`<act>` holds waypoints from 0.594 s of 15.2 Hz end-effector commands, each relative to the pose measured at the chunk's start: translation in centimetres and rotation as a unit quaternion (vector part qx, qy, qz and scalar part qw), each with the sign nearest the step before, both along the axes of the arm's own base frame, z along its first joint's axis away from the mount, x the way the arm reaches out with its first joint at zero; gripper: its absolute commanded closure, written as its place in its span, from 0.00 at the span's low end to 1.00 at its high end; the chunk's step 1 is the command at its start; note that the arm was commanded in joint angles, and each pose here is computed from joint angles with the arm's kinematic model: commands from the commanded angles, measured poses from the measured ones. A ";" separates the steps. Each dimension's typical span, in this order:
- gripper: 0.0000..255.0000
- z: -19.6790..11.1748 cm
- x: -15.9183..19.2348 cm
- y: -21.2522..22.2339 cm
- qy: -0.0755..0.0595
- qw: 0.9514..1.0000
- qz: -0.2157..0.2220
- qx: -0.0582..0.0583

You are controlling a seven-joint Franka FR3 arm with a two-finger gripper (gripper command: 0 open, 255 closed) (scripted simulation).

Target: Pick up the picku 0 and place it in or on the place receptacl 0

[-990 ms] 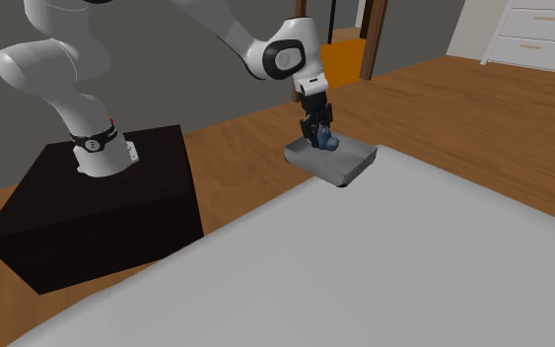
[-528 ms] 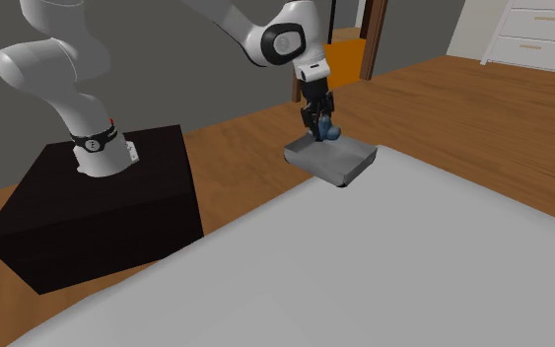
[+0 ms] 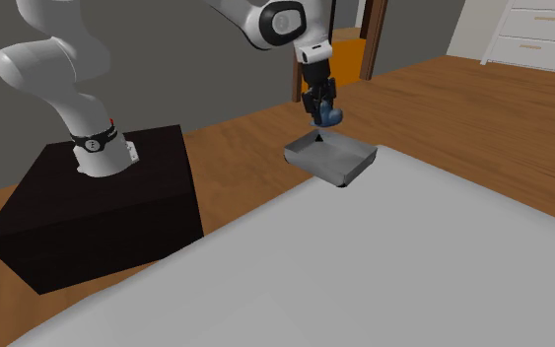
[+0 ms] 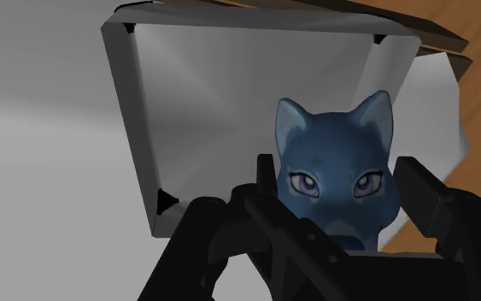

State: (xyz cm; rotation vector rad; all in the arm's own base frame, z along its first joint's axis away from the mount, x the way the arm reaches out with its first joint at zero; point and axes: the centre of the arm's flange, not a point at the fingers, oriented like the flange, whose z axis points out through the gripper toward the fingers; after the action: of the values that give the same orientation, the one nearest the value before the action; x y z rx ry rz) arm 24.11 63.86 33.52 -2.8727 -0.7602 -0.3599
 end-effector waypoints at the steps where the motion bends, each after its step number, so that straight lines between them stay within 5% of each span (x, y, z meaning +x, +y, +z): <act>1: 1.00 1.1 0.0 -0.1 0.000 1.000 0.000 0.000; 5: 1.00 2.9 0.0 -0.1 0.000 1.000 0.000 0.000; 9: 1.00 1.7 5.7 -1.1 0.000 1.000 0.000 0.000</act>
State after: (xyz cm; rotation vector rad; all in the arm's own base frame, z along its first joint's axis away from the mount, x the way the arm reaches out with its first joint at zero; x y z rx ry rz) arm 28.05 62.93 35.47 -2.8737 -0.7591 -0.3595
